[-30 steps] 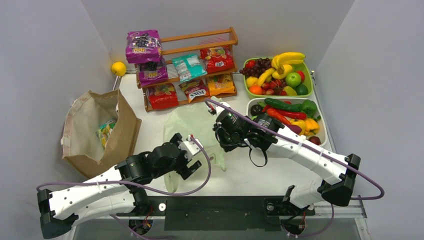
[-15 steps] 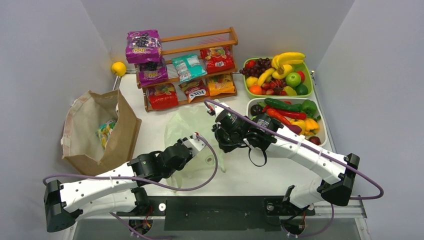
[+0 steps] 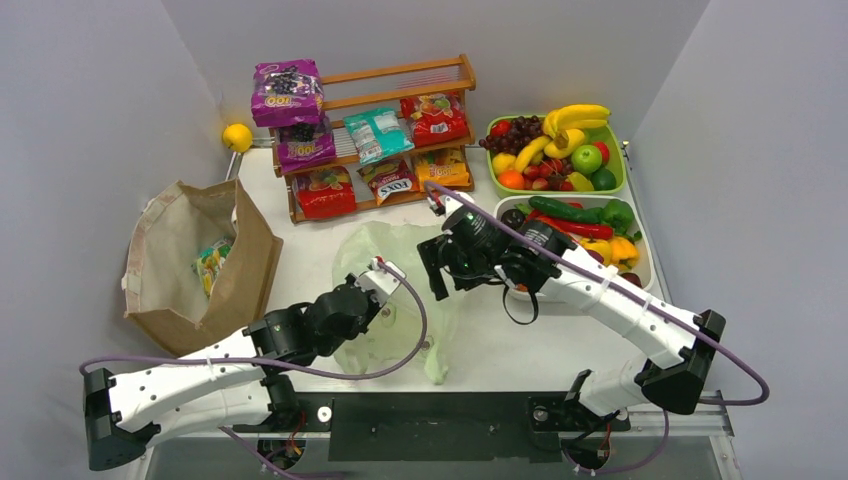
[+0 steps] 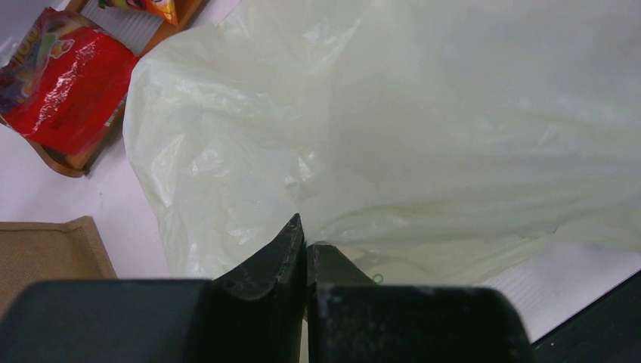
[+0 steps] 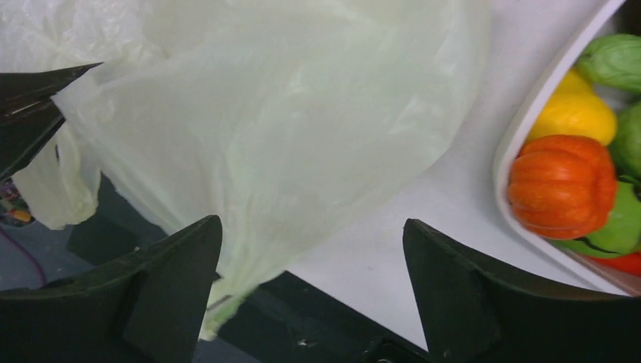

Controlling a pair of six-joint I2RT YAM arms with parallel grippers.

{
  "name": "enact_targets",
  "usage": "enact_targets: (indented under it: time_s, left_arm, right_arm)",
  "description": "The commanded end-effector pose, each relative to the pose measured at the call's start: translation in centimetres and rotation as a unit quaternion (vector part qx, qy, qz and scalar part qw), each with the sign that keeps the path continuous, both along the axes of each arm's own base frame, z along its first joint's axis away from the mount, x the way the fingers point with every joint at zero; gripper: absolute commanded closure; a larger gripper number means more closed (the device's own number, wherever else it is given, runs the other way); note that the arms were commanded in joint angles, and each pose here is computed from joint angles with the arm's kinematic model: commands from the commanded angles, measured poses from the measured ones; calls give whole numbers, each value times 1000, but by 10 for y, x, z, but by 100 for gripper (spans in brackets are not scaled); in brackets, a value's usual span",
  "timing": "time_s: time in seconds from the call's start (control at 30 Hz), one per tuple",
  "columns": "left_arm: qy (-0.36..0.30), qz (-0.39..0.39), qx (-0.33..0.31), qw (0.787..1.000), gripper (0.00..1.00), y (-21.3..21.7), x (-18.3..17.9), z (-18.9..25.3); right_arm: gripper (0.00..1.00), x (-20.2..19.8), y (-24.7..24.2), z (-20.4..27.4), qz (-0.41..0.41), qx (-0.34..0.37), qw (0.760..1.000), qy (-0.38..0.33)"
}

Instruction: Place the food into the grocery bag and tie it

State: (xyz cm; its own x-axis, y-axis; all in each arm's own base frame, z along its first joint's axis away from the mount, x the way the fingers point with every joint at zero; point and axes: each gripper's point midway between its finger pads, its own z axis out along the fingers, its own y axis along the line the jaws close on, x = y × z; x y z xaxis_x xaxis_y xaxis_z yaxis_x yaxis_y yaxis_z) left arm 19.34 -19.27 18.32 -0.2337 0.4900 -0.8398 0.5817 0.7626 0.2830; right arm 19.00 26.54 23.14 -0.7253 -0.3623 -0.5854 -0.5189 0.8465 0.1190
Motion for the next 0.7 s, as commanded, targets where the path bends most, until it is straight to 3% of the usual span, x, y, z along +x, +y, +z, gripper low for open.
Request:
enact_targets:
  time_s: [0.0,0.23,0.33,0.37,0.5,0.57,0.67]
  left_arm:
    - [14,19,-70,997,100,-16,6,24]
    - [80,71,-73,992,100,-33,14,26]
    - [95,119,-102,983,100,-39,23,46]
    - [99,146,-83,981,100,-31,27,42]
    - [91,273,-87,954,100,-4,43,68]
    - [83,342,-120,928,100,9,44,87]
    - [75,367,-149,915,100,11,43,107]
  right_arm:
    - [12,28,-29,48,-66,33,995,-71]
    - [9,79,-99,78,-203,31,970,-129]
    - [9,97,-125,85,-252,28,957,-142]
    - [9,105,-135,87,-273,30,950,-145]
    - [9,122,-157,91,-317,39,936,-151]
    - [9,126,-158,93,-321,41,934,-152]
    - [10,128,-151,90,-309,49,939,-142]
